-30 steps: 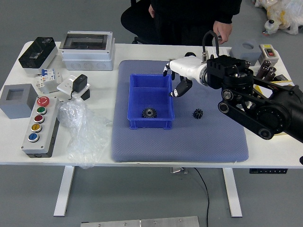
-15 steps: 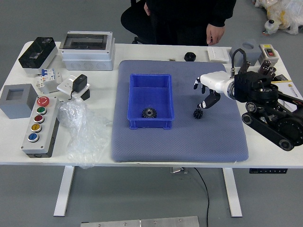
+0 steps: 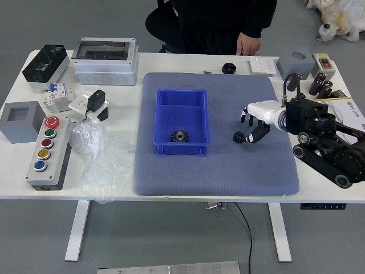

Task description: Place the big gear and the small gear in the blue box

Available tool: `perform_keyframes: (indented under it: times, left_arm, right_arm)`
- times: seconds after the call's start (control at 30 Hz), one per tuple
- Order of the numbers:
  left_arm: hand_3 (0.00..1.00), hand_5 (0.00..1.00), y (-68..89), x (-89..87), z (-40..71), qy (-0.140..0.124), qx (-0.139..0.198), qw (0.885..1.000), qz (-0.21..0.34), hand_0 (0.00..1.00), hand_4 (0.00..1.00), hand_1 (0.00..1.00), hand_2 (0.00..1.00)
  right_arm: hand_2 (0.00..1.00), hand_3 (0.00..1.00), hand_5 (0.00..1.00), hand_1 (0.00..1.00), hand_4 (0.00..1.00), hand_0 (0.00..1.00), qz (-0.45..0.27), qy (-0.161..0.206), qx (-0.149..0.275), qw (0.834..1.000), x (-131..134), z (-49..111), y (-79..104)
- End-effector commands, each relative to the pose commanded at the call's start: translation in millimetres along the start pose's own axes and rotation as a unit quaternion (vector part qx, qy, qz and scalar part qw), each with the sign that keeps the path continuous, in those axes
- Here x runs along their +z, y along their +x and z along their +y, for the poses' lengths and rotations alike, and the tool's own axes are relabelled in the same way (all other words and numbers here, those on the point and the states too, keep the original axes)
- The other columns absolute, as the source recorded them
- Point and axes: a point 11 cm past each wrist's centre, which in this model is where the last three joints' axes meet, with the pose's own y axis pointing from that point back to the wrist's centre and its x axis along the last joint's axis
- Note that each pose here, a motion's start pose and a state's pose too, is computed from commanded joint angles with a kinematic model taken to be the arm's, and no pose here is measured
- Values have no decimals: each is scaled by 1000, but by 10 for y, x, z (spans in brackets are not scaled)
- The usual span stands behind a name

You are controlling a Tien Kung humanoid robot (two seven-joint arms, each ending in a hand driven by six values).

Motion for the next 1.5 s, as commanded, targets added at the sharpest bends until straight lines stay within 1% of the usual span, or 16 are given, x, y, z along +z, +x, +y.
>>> perform_keyframes:
  times: [0.3, 0.33, 1.5]
  left_arm:
    - [777, 369, -1, 13, 0, -1, 0, 1000, -1, 860, 592, 828, 829]
    - [777, 369, -1, 12, 0, -1, 0, 1000, -1, 860, 593, 829, 829]
    - [775, 367, -49, 60, -12, -4, -4, 1000, -3, 860, 592, 828, 829]
  right_arm:
    - [595, 671, 258, 489, 807, 394, -2, 3, 0, 1000, -46, -23, -19]
    - [599, 655, 247, 487, 796, 397, -3, 3, 0, 1000, -52, -26, -21]
    - [598, 649, 209, 483, 758, 399, -12, 10, -3, 1000, -165, -78, -89]
